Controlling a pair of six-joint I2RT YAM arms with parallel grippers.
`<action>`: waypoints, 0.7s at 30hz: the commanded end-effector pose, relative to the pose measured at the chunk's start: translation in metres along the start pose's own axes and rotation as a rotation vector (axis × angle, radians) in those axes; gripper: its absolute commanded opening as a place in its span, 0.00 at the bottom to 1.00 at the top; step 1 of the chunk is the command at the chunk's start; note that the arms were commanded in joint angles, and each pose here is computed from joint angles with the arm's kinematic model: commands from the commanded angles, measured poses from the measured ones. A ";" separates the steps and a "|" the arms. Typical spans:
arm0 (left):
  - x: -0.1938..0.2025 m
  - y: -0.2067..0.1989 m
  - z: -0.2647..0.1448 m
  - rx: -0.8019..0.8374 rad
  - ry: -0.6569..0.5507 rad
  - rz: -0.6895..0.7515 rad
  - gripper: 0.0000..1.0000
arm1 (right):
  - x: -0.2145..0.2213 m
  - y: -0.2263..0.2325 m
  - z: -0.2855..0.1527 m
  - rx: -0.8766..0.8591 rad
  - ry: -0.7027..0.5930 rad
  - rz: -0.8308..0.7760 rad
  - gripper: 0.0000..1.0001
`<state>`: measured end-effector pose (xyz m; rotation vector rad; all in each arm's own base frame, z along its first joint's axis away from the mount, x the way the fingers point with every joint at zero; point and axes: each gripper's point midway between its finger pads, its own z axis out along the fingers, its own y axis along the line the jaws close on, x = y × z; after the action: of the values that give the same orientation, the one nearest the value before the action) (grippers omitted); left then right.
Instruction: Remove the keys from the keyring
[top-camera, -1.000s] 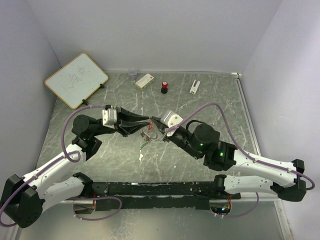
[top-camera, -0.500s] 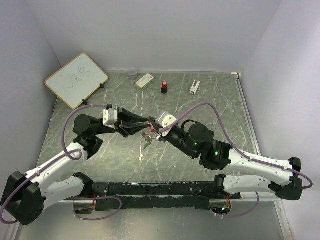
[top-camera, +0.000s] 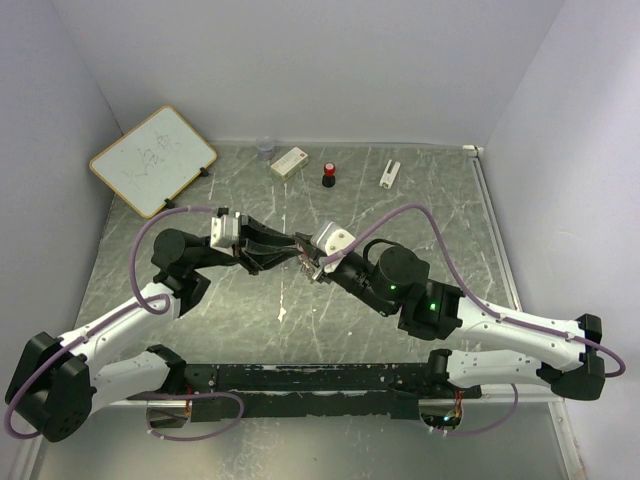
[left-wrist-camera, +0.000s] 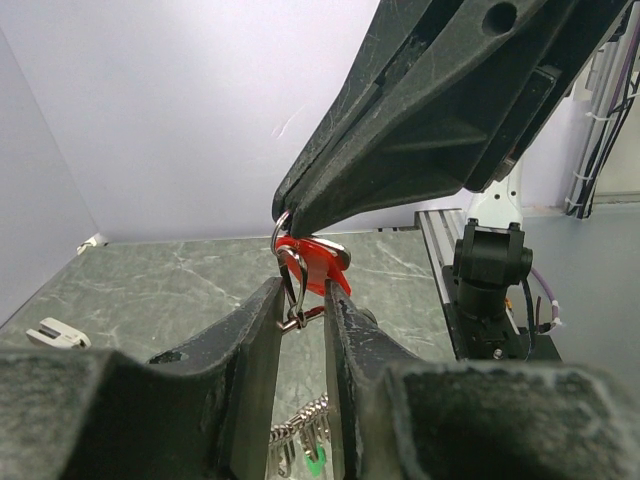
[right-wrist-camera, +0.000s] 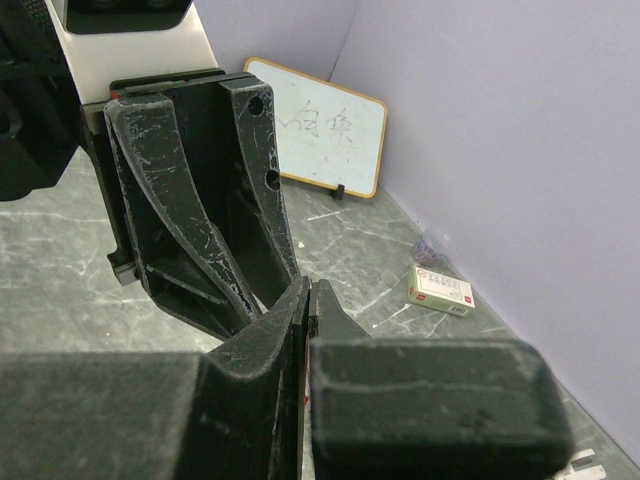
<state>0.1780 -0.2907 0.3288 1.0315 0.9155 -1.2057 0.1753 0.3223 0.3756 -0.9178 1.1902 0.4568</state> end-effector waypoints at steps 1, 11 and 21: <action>-0.005 -0.006 0.000 0.022 -0.015 0.029 0.32 | -0.029 -0.008 -0.001 0.015 -0.082 0.019 0.00; -0.018 -0.006 0.000 0.009 -0.056 0.052 0.25 | -0.026 -0.006 0.000 0.006 -0.075 0.025 0.00; -0.014 0.002 0.000 -0.036 -0.048 0.033 0.07 | -0.027 -0.009 -0.003 0.019 -0.077 0.019 0.00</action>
<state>0.1779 -0.2889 0.3346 1.0042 0.9049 -1.2058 0.1728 0.3244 0.3773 -0.9232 1.1790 0.4733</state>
